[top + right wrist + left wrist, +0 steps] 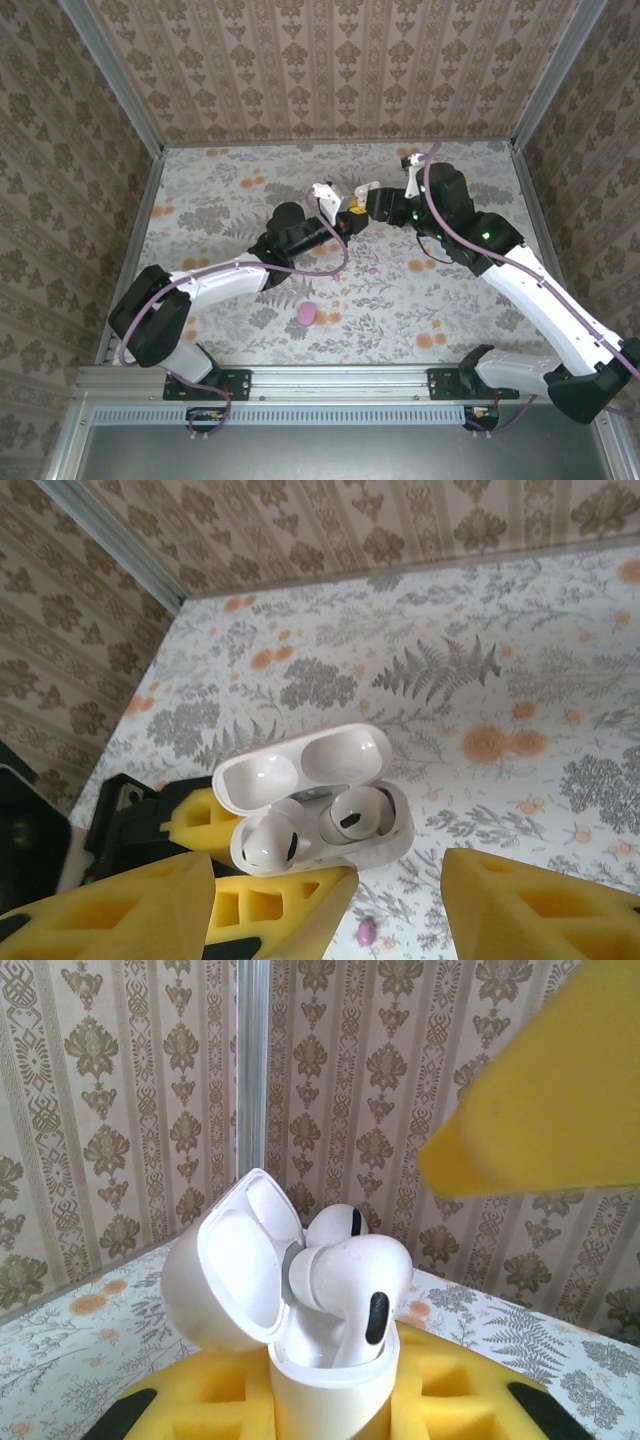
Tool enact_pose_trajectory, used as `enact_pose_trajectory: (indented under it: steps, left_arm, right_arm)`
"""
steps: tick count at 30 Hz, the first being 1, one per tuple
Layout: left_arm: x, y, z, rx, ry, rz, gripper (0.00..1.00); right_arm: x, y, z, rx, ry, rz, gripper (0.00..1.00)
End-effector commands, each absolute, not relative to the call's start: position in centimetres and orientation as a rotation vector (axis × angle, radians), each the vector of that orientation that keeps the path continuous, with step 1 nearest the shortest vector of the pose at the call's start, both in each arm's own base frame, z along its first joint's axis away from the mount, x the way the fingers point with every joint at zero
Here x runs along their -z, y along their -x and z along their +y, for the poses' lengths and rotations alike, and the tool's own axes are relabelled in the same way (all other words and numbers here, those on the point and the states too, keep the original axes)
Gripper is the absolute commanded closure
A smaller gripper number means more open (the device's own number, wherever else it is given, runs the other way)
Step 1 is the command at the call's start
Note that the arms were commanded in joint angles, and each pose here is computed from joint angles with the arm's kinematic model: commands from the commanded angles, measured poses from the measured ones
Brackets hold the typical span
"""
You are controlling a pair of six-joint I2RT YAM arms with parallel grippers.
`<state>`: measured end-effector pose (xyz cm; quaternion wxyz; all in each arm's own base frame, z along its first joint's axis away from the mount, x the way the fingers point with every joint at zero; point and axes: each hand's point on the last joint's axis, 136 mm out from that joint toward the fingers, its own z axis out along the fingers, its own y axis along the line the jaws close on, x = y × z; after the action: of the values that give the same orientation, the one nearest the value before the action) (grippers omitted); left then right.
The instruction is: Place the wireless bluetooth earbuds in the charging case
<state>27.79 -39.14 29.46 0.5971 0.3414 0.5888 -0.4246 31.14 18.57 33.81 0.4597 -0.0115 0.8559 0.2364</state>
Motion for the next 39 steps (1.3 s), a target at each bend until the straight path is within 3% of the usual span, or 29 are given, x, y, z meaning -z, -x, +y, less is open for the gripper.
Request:
enact_pose_trajectory:
  steps: [1,19,28,39]
  left_arm:
    - [-32.4,-27.1,-38.5,0.994,-0.793,1.264,0.92]
    - [-32.9,-26.8,-38.6,1.021,-0.801,1.240,0.93]
    - [-32.7,-26.7,-38.8,1.029,-0.815,1.244,0.92]
    - [-32.5,-26.9,-38.5,1.027,-0.805,1.246,0.92]
  right_arm:
    - [-35.0,-31.0,17.8,-0.581,-0.001,2.084,0.38]
    - [-30.6,-31.8,17.0,-0.493,-0.032,2.228,0.42]
    - [-31.2,-31.7,19.5,-0.630,0.058,2.238,0.41]
    - [-33.4,-31.2,17.3,-0.602,0.007,2.166,0.37]
